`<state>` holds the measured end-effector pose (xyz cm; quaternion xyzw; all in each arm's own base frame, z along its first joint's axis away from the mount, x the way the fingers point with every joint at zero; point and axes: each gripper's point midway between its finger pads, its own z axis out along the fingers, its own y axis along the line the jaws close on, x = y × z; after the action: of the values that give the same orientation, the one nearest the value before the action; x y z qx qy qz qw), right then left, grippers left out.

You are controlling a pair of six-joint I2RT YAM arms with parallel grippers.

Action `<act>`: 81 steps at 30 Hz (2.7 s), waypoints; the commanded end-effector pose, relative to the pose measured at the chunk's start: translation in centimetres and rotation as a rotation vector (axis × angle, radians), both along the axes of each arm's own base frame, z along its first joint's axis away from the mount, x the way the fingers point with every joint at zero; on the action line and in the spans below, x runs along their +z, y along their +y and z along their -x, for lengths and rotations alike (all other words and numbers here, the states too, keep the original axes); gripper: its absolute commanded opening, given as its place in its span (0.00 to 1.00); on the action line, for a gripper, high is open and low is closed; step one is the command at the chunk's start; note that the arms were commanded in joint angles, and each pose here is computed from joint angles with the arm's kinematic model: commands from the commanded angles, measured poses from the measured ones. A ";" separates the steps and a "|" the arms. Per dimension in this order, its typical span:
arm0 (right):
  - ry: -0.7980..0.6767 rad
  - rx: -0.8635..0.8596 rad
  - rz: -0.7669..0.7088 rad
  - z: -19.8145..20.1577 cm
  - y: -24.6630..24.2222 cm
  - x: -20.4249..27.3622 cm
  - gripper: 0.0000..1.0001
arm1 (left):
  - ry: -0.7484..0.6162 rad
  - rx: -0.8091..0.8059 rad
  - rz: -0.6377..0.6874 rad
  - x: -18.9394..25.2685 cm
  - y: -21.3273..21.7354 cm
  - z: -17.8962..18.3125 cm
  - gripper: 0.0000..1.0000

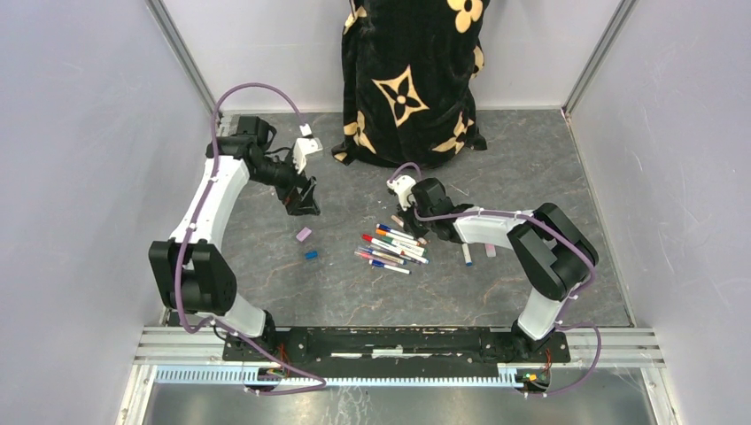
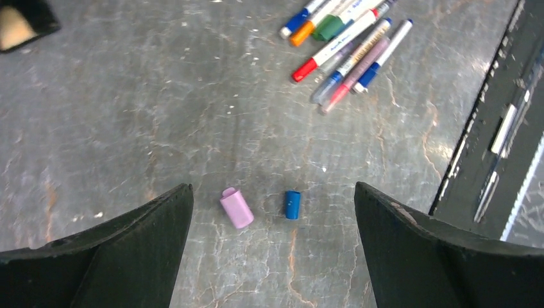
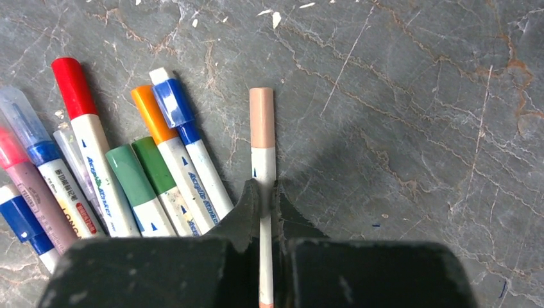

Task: Open the pen caps

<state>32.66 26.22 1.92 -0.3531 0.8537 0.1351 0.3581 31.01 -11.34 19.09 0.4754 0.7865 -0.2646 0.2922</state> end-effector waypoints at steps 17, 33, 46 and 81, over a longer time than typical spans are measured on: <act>0.280 0.490 -0.556 7.5 9.9 15.5 0.00 | -0.181 -0.554 0.083 0.3 -8.1 7.4 1.00; 0.455 0.588 -0.705 9.1 11.8 16.9 0.00 | -0.161 -0.675 0.009 -1.4 -9.9 9.3 0.46; 0.489 0.623 -0.712 9.9 11.6 17.2 0.00 | -0.179 -0.708 -0.109 -3.0 -8.9 9.7 0.20; 0.514 0.292 -0.447 8.5 4.2 8.7 0.00 | -0.272 -0.520 -0.254 -5.6 -2.3 3.0 0.02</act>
<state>22.96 31.79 9.50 -0.3333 0.7942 0.4905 0.1326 27.98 -12.52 13.85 0.7183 0.6354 -0.1542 0.2378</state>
